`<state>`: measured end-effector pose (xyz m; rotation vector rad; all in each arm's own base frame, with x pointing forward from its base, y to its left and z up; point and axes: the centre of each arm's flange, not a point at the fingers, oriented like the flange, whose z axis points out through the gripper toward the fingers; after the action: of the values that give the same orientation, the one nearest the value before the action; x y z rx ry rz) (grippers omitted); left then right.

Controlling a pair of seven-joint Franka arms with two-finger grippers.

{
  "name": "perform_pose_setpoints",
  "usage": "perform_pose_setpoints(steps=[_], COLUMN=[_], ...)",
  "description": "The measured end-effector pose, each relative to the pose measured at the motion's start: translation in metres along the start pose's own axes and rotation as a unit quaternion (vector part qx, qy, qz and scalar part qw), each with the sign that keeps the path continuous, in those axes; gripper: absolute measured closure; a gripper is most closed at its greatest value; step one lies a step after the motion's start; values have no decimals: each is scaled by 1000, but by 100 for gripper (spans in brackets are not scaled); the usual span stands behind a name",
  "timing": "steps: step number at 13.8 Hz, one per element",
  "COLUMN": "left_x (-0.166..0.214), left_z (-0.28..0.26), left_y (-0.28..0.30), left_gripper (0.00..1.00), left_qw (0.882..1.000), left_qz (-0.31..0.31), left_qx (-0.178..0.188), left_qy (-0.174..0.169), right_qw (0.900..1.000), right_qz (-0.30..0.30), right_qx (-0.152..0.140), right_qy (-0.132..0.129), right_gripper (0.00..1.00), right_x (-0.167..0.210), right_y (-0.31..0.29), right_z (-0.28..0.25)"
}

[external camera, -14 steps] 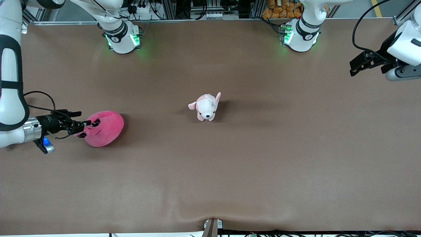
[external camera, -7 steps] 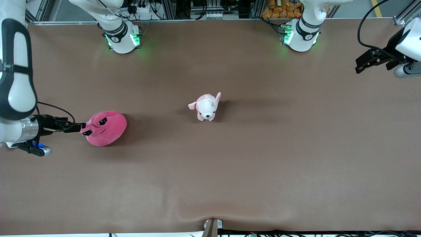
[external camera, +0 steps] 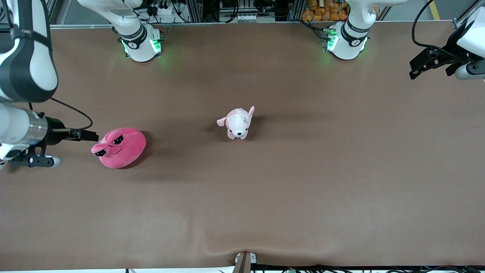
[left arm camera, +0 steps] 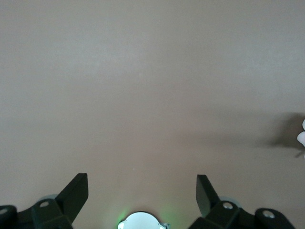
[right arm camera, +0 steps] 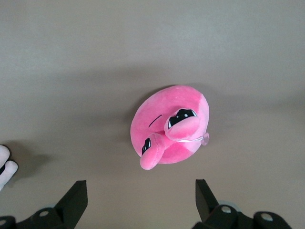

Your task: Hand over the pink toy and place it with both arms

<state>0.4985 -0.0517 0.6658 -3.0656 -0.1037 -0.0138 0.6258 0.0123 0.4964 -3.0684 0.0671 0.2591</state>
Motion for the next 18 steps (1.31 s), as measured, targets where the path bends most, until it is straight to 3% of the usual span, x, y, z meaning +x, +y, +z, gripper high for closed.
perform_pose_setpoints(steps=[11,18], left_x=[-10,-9], left_z=[4,17], left_y=[22,18], left_gripper=[0,0], left_qw=[1000,999], left_qz=[21,15], left_qx=[4,-7], left_qy=[-20,-36], right_qw=[995,996], right_qz=[-18,9], right_qx=[-1,2], right_qy=[98,86], right_gripper=[0,0], right_x=[-100,-117], right_y=[7,38], right_z=[-98,-131])
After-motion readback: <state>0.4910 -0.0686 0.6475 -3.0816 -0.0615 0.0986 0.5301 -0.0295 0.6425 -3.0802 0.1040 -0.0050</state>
